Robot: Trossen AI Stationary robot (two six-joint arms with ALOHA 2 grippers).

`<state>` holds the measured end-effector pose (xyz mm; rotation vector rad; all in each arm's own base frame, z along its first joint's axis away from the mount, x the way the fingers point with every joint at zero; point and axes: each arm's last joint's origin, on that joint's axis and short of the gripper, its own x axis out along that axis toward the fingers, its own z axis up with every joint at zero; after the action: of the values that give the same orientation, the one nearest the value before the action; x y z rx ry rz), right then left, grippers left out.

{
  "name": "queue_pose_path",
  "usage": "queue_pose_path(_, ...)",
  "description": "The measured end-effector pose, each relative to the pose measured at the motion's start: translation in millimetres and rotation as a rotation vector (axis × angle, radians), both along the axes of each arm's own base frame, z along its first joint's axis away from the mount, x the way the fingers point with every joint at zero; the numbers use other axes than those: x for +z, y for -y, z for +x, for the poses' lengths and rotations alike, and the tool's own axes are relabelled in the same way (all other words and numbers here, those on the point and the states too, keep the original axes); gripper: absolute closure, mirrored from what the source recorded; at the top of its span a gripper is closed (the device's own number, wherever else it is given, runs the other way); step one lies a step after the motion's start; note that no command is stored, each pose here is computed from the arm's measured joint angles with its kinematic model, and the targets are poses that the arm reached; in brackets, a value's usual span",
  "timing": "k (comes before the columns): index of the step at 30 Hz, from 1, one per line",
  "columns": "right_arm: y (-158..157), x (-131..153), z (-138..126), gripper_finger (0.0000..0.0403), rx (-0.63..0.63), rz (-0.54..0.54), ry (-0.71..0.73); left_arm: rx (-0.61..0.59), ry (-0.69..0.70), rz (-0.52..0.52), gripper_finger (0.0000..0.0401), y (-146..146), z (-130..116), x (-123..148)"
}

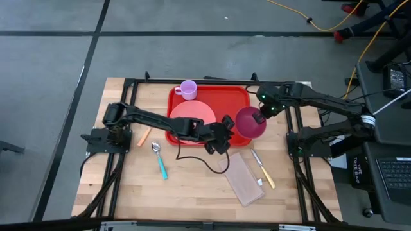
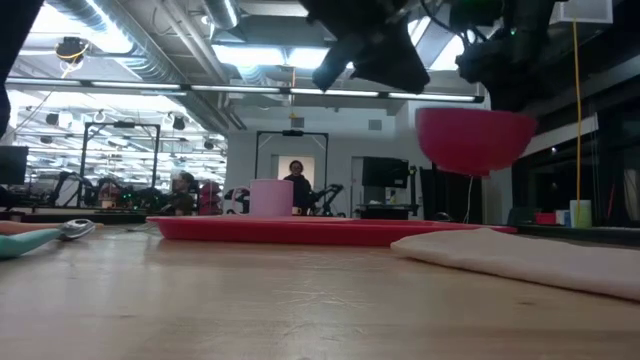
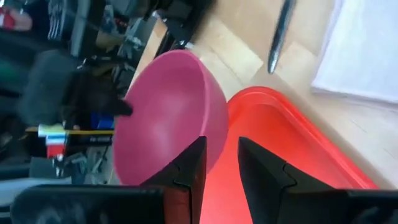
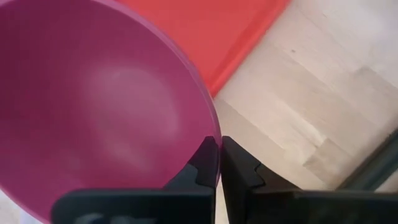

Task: Set up tray
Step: Put the dark pink bowl on the light pink plate

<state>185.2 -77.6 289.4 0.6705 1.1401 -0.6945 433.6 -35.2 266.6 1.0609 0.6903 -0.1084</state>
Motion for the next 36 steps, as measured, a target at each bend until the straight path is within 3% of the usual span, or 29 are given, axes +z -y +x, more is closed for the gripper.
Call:
queue_pose_path(7, -10, 9, 7, 0.0394, 0.012, -0.054, 0.017, -0.006, -0.007, 0.054, 0.0315, -1, 2, -2)
queue_pose_path(18, -16, 2, 37, 0.0394, 0.073, -0.025, -0.023, -0.006, -0.032, 0.079, 0.0315, -4, 2, -5)
queue_pose_path(36, -19, 22, 75, 0.0394, 0.166, -0.039, -0.072, 0.058, -0.167, 0.051, 0.0315, -7, -8, -16)
